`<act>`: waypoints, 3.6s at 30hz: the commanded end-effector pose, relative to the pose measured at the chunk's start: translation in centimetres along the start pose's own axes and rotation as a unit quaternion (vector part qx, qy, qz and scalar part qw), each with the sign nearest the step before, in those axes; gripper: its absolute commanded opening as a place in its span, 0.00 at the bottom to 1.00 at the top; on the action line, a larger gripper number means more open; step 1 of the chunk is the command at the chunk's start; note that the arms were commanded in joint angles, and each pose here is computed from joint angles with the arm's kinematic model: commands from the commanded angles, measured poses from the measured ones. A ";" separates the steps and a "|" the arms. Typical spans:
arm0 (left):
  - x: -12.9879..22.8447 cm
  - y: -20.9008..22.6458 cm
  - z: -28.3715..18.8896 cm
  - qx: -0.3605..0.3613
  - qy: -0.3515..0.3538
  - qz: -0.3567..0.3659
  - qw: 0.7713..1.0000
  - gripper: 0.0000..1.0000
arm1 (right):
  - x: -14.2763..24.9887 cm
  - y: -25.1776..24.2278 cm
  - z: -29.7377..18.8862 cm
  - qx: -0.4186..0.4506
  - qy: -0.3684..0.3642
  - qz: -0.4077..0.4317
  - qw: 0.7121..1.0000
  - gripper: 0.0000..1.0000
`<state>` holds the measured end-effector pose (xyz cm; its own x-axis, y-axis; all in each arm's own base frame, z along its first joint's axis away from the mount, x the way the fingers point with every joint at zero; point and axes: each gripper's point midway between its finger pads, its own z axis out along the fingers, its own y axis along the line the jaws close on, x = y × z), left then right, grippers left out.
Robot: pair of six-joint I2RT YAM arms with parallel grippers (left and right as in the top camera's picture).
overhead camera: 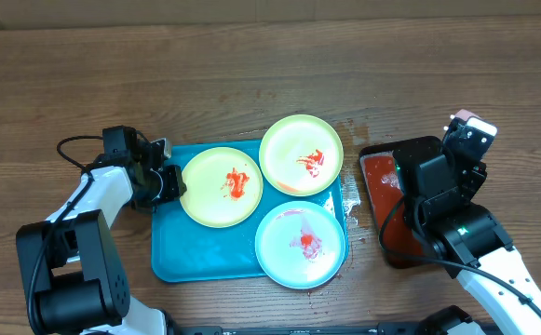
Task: Clean dirty plates on tray and stack at the side
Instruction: 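Lift the sponge out of the water with the right gripper, then carry the sponge left over the held yellow plate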
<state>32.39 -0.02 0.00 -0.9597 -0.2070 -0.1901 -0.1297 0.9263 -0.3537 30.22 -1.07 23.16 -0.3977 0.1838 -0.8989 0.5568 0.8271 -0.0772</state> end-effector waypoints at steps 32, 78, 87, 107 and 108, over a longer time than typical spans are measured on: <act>2.0 2.1 1.4 -0.051 0.032 -0.012 0.998 0.05 | -1.1 0.9 -0.6 -0.029 -0.001 0.021 0.999 0.04; 2.4 2.1 1.3 -0.052 0.040 -0.014 0.998 0.04 | 16.6 7.9 -3.0 -0.165 0.427 0.003 0.889 0.04; 2.5 2.2 1.3 -0.053 0.042 -0.015 0.998 0.04 | 12.0 14.9 -7.7 -0.409 0.403 -0.054 0.817 0.04; 2.9 2.1 1.3 -0.051 0.050 -0.015 0.997 0.05 | 20.5 29.9 -19.5 -0.634 0.442 -0.097 0.627 0.04; 2.9 2.1 1.3 -0.051 0.050 -0.016 0.997 0.04 | 21.2 30.4 -19.2 -0.631 0.449 -0.092 0.626 0.04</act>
<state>32.20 -0.05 -0.03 -0.9614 -0.2073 -0.1811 -0.1330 0.9258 -0.3538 24.07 36.64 11.08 -0.9130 -0.2450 -0.3263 -0.4080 0.5397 0.7364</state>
